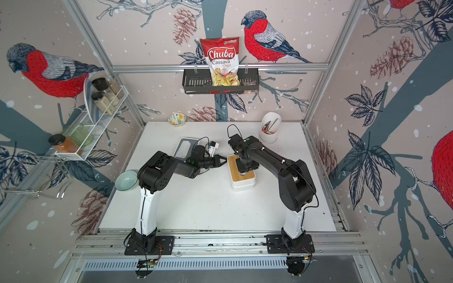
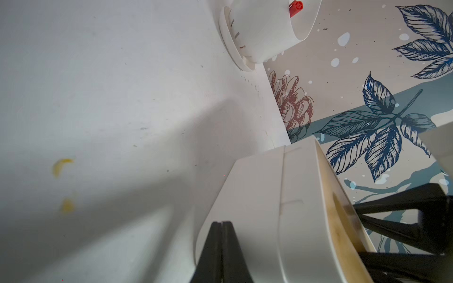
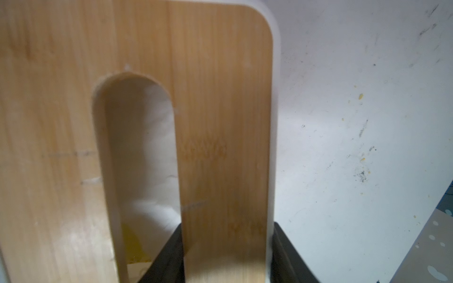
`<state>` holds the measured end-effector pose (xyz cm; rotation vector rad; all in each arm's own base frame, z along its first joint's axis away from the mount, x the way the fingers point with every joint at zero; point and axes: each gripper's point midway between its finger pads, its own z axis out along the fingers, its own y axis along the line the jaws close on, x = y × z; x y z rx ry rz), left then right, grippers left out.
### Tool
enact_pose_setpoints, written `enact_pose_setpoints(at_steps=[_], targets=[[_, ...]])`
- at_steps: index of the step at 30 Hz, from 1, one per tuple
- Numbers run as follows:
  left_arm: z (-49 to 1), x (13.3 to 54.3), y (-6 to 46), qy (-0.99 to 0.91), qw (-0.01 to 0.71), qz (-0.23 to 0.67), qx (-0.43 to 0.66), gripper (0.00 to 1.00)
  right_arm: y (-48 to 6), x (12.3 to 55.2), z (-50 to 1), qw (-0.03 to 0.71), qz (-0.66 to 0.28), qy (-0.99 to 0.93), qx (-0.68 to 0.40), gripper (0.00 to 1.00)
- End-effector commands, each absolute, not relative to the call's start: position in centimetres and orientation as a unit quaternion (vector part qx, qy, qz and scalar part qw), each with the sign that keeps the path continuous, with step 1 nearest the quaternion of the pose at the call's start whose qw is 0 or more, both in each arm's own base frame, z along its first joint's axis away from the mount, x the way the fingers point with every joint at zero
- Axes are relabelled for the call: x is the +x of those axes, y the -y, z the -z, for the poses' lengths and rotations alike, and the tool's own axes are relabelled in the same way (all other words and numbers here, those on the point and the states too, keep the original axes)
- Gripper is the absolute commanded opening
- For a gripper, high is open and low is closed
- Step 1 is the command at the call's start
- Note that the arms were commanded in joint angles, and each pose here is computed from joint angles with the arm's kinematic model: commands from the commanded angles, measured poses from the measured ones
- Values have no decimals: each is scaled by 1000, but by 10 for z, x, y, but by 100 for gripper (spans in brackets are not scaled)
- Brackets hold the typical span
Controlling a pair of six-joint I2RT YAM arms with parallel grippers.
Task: Put the tissue paper into the tissue box
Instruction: Close the box lid on the tissue box.
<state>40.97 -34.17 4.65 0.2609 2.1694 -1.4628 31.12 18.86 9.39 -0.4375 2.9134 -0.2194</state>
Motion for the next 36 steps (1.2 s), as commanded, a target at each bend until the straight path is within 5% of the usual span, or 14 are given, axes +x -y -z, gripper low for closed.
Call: enact_pose_setpoints(at_steps=[1, 28, 32, 36], targets=[[-52, 407, 345, -787, 253, 552, 113, 8, -207, 343, -94, 179, 48, -974, -127, 3], [-39, 406, 353, -799, 241, 539, 117, 8, -198, 337, -19, 299, 19, -951, -82, 0], [-43, 409, 349, -800, 256, 530, 116, 8, -196, 325, -13, 275, 23, -957, -94, 18], [-58, 416, 337, -796, 295, 518, 107, 8, -194, 314, -17, 249, 17, -963, -105, 24]])
